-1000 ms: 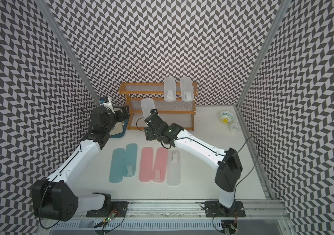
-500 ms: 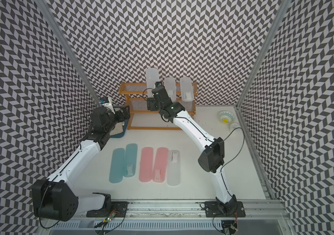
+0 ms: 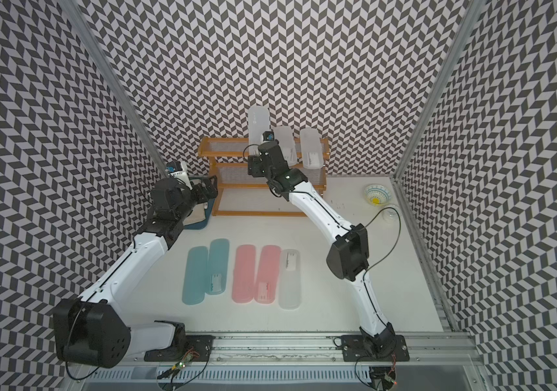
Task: Place the pencil cases on the shelf according to color
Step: Place the pencil case on the shelf.
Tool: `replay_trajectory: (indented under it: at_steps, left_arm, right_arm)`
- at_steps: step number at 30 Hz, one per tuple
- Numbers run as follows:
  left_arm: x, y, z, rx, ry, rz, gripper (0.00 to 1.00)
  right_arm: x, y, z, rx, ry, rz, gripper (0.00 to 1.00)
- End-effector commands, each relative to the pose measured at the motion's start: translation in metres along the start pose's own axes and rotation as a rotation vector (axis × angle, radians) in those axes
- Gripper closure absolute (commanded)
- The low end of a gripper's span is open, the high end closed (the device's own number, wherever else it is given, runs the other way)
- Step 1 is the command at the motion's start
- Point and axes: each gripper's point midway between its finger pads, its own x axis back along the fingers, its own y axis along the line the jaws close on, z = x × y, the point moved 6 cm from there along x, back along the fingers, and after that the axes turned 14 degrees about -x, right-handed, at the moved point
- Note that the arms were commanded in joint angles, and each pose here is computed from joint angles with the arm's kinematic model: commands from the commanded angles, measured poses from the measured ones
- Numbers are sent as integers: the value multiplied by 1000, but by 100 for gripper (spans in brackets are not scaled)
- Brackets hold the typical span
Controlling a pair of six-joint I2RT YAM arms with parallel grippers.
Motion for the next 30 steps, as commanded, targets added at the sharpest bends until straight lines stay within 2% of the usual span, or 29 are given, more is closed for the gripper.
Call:
replay_trajectory:
  at_steps: [1, 7, 13, 24, 30]
  left_arm:
    - [3, -1, -7, 9, -33, 18, 0]
    - [3, -2, -7, 12, -33, 27, 1]
    - [3, -2, -7, 12, -34, 26, 1]
    - [3, 1, -6, 10, -33, 16, 0]
    - [2, 1, -6, 10, -32, 19, 0]
  right_arm:
    - [5, 12, -27, -43, -98, -72, 28]
    - [4, 12, -24, -48, -88, -77, 19]
    - [2, 10, -23, -54, -86, -74, 16]
    - [13, 21, -33, -78, -92, -138, 15]
    - [25, 31, -33, -92, -60, -228, 15]
